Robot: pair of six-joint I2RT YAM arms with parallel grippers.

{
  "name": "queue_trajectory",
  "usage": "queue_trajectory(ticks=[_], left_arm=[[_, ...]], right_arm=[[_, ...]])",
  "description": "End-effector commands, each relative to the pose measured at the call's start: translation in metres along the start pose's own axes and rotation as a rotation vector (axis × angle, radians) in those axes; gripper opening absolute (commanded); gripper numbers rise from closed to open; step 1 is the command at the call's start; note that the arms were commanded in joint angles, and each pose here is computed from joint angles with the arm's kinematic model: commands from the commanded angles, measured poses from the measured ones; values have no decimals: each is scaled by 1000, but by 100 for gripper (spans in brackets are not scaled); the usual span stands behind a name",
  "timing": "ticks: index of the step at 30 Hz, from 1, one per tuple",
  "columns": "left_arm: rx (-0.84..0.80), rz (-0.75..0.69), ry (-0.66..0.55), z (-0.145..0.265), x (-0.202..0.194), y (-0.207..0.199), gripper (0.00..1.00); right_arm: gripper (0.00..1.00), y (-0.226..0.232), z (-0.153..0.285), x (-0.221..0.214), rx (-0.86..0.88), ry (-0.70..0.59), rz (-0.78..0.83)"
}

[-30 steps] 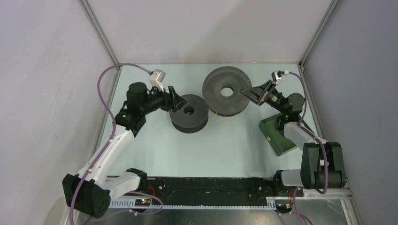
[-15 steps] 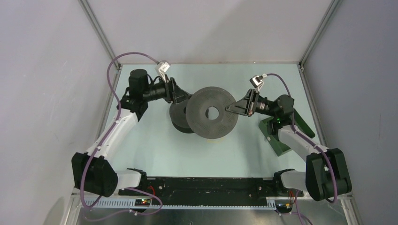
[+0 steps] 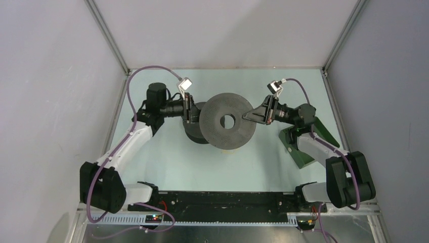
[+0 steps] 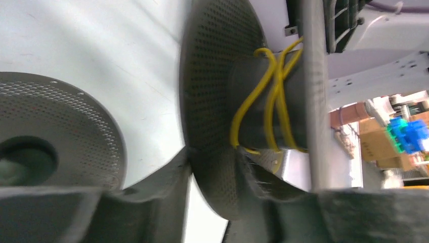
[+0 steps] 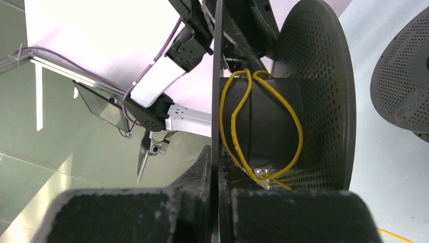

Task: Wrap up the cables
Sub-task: Adjust the cable reel at the center of the board.

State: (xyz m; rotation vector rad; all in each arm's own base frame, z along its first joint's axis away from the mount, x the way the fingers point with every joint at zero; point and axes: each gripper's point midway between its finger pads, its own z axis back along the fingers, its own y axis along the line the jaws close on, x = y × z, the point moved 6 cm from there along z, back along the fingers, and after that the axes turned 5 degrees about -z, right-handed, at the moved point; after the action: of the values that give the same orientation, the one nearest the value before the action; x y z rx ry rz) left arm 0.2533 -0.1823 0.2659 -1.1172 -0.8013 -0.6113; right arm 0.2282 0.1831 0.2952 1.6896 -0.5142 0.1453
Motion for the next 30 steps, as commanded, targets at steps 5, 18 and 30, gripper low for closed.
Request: queue_trajectory(ticks=[5,18,30], left_arm=[[-62,-41,-40,4,6,-18,6],[-136,98,-134,7,23,-31,0],[-166,180,-190,11,35,-29,0]], right_arm=[[0,19,-7,10,87,2,82],[33,4,8,26,-67,-116,126],[39,-2,33,46,-87,-202,120]])
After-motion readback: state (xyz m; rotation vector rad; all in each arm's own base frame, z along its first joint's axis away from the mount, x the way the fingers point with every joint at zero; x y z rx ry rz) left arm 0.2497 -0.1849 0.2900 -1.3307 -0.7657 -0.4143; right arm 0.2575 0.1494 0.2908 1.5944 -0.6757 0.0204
